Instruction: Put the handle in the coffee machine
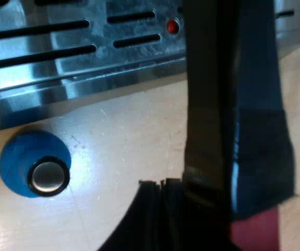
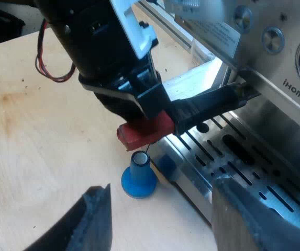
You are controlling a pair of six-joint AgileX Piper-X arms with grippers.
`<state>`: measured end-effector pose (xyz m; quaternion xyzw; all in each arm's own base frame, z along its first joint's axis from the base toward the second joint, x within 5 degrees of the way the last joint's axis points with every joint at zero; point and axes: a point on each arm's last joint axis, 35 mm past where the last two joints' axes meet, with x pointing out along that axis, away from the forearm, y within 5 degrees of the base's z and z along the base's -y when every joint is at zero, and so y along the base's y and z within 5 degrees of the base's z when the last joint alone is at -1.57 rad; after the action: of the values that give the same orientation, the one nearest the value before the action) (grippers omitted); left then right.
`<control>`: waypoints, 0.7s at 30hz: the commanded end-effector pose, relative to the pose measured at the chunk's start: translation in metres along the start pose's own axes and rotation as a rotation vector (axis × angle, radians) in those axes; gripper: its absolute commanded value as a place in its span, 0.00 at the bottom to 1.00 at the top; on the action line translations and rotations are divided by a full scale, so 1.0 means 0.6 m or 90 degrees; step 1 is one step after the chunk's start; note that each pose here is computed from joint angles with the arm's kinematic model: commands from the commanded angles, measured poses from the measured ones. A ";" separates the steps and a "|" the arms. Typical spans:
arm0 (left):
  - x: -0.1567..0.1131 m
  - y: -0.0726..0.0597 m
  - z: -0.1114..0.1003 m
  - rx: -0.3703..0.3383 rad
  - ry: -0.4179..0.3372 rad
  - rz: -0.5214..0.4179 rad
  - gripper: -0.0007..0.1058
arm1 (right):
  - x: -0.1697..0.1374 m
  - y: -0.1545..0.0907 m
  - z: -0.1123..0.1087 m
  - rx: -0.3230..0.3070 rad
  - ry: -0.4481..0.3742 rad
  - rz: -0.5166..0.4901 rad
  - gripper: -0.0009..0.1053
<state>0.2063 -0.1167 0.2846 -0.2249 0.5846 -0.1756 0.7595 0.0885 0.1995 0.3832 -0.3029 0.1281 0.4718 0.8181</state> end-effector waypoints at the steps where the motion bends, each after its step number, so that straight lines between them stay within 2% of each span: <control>1: -0.020 -0.040 -0.001 0.029 0.008 -0.143 0.01 | -0.008 -0.003 0.006 -0.005 -0.014 -0.001 0.45; 9: -0.020 -0.042 -0.002 0.001 0.029 -0.167 0.01 | -0.008 -0.003 0.006 -0.005 -0.014 -0.001 0.45; 16: -0.015 -0.064 -0.020 0.037 0.054 -0.183 0.01 | -0.008 -0.003 0.006 -0.005 -0.014 -0.001 0.45; 21: -0.013 -0.074 -0.023 0.056 0.043 -0.194 0.01 | -0.008 -0.003 0.006 -0.005 -0.014 -0.002 0.45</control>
<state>0.1963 -0.1323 0.2877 -0.2367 0.5790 -0.1731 0.7608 0.0885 0.1995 0.3832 -0.3029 0.1281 0.4718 0.8181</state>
